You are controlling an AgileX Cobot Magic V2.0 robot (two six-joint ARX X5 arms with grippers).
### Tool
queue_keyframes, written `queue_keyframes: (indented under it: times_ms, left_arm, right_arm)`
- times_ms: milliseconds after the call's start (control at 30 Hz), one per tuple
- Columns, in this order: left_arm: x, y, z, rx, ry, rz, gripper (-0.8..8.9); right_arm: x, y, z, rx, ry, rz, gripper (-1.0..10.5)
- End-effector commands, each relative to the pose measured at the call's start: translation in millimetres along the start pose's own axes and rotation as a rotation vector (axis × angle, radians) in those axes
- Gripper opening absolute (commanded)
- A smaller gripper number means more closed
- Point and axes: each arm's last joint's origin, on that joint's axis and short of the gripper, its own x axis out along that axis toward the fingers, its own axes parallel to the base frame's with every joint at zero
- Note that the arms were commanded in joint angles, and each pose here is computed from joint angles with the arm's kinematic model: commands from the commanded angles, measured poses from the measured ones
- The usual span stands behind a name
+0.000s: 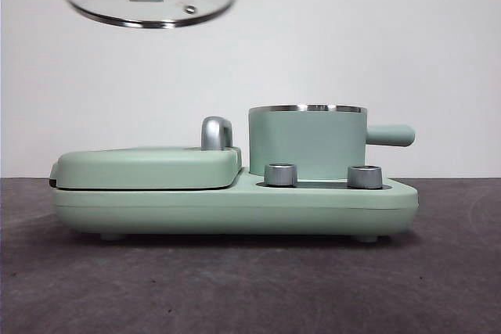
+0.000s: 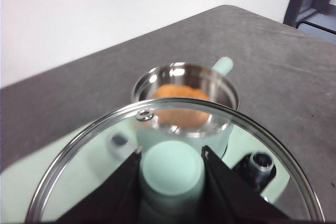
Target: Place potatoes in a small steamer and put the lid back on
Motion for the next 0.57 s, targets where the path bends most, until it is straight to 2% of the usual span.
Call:
queue_keyframes:
  times_ms: [33,333,567]
  left_arm:
    - [21.2,-3.6,24.7,0.083,-0.073,-0.028,0.14]
    - [99.1,-3.9,56.1,0.139,-0.074,-0.07,0.14]
    - [150.6,-3.1,61.4,0.146,-0.101,-0.112,0.14]
  right_arm:
    - [-0.9,0.3,1.2,0.015,-0.006,0.002,3.3]
    - [-0.9,0.2,-0.2,0.015,0.008,0.002,3.3]
    - [-1.0,0.2,-0.9,0.015,0.016,0.002,3.3]
